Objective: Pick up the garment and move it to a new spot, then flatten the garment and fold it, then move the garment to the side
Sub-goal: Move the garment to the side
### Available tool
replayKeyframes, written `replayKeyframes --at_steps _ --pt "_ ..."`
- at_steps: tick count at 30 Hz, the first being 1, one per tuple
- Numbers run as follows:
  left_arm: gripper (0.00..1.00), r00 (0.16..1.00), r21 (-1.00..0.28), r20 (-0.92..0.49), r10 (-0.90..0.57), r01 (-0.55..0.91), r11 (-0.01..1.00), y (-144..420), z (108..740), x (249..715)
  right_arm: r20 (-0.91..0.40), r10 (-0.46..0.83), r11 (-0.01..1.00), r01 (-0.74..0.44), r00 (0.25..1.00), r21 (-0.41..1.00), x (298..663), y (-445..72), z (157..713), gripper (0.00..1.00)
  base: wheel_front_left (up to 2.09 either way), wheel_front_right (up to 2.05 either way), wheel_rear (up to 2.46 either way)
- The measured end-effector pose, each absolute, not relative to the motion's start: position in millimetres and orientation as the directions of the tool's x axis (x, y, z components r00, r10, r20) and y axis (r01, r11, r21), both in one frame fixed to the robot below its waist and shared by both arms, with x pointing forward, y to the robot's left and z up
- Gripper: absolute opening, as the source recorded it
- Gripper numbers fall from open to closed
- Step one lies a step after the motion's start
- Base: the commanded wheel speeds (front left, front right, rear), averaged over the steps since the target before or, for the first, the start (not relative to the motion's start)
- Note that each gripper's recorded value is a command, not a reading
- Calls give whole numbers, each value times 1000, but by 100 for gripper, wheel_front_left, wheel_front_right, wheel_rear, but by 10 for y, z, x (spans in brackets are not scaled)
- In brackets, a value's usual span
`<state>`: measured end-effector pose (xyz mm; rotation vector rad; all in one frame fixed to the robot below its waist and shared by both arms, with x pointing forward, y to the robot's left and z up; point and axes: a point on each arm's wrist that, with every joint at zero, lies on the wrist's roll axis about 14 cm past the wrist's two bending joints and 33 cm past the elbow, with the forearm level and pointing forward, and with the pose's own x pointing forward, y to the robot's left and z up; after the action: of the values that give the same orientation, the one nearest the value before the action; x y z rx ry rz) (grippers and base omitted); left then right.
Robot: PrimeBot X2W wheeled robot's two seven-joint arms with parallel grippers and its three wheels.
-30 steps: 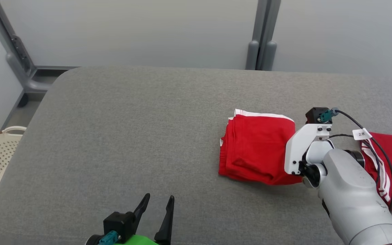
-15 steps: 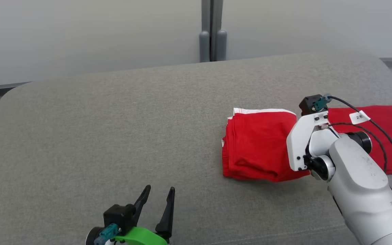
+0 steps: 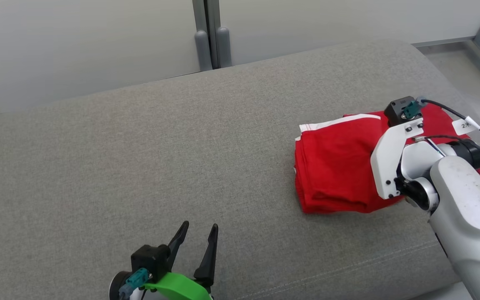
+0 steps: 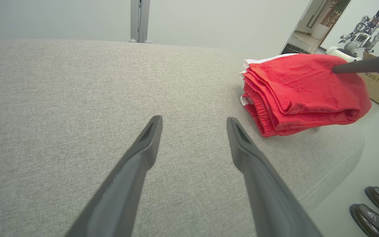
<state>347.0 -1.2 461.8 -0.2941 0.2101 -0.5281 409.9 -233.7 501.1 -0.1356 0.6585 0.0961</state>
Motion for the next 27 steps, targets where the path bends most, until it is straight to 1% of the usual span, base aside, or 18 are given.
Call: replayKeyframes --at_steps 5,10,17,23,27 --pt "100 841 -323 -122 -528 469 822 -21 4608 3489 -621 22 984 -128 784 -126 4062 -2435 5063 0 0 0 0" --pt "100 833 -320 -123 -539 481 816 -58 4596 3490 -605 7 981 -122 796 -150 4112 -2508 5185 0 0 0 0" --pt "100 816 -323 -136 -561 499 804 -128 4539 3501 -568 -30 982 -81 822 -169 4230 -2667 5299 0 0 0 0" --pt "100 797 -323 -142 -587 523 788 -213 4504 3536 -562 -73 980 -45 824 -193 4289 -2842 5236 0 0 0 0" --pt "100 788 -326 -156 -596 529 784 -226 4449 3580 -536 -112 976 -8 837 -217 4383 -3019 5267 0 0 0 0"
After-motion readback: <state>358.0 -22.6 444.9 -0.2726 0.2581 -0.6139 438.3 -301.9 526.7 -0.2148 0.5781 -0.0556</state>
